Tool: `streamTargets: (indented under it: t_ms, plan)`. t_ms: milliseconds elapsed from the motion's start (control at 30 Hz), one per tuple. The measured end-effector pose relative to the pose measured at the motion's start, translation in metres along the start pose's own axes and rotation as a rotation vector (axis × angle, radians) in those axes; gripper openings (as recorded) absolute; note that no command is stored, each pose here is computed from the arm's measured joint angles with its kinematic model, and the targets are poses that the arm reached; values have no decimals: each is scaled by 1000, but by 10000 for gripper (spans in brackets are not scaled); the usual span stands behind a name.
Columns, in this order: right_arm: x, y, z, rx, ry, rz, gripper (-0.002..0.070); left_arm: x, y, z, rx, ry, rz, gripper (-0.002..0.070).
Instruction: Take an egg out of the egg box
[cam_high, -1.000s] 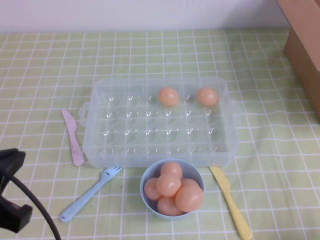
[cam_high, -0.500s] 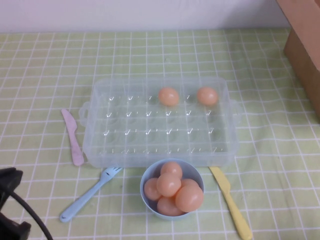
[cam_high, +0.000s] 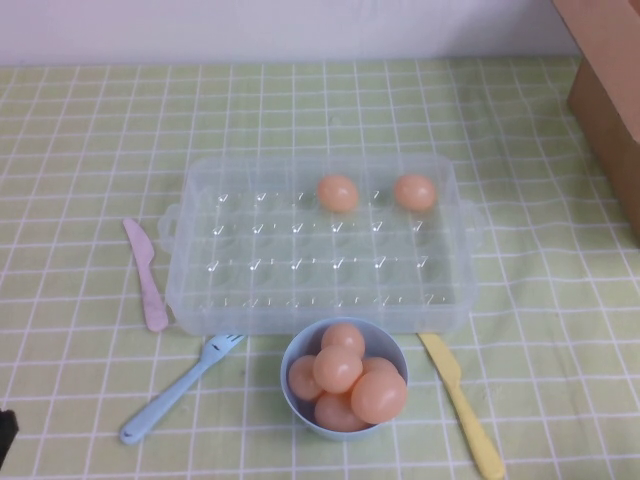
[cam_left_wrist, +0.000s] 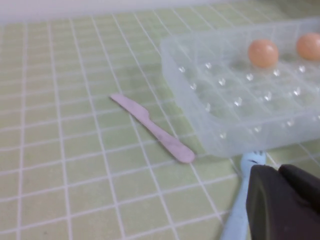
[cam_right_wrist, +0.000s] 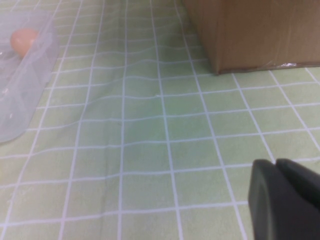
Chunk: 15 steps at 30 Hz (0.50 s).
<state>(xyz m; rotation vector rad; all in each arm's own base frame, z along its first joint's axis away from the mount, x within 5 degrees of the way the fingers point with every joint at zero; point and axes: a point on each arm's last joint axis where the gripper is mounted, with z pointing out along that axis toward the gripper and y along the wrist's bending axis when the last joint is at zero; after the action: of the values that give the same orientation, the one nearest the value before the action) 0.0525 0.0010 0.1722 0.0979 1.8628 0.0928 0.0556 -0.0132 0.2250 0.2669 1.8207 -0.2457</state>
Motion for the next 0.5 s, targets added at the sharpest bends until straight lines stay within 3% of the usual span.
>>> streamTargets:
  t_ms: [267, 500]
  plan:
    - [0, 0, 0, 0, 0, 0, -17, 33, 5, 5, -125, -73, 84, -3]
    - [0, 0, 0, 0, 0, 0, -17, 45, 6, 9, -154, -37, 67, -3]
